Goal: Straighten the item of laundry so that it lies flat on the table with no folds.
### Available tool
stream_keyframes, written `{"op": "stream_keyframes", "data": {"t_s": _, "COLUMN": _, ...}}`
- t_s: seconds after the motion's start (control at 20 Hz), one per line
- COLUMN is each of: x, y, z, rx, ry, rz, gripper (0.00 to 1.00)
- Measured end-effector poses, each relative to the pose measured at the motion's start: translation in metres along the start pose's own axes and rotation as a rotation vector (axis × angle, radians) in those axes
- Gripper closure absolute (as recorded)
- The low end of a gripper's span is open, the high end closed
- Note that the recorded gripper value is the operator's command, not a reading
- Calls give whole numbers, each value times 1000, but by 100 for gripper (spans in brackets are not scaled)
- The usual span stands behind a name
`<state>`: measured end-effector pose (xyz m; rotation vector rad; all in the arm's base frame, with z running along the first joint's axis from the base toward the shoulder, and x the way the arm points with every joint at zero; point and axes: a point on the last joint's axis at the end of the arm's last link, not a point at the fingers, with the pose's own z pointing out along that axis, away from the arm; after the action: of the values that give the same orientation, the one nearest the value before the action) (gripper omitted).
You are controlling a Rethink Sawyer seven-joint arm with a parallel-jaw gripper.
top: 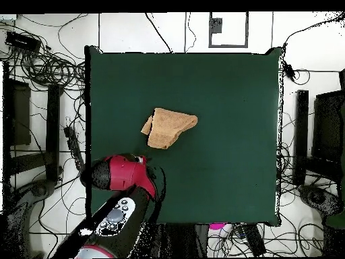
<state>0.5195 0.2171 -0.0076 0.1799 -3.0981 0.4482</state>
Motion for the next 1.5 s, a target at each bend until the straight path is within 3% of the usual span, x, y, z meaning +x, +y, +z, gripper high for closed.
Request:
{"op": "stream_keyframes", "data": {"t_s": 0.45, "x": -14, "y": -3, "z": -3, "rx": 26, "ry": -39, "rz": 51, "gripper": 0}}
{"op": "stream_keyframes", "data": {"t_s": 0.9, "x": -30, "y": -5, "z": 21, "rx": 82, "ry": -160, "rz": 19, "gripper": 0}}
{"op": "stream_keyframes", "data": {"t_s": 1.5, "x": -30, "y": -4, "z": 43, "rx": 109, "ry": -185, "rz": -4, "gripper": 0}}
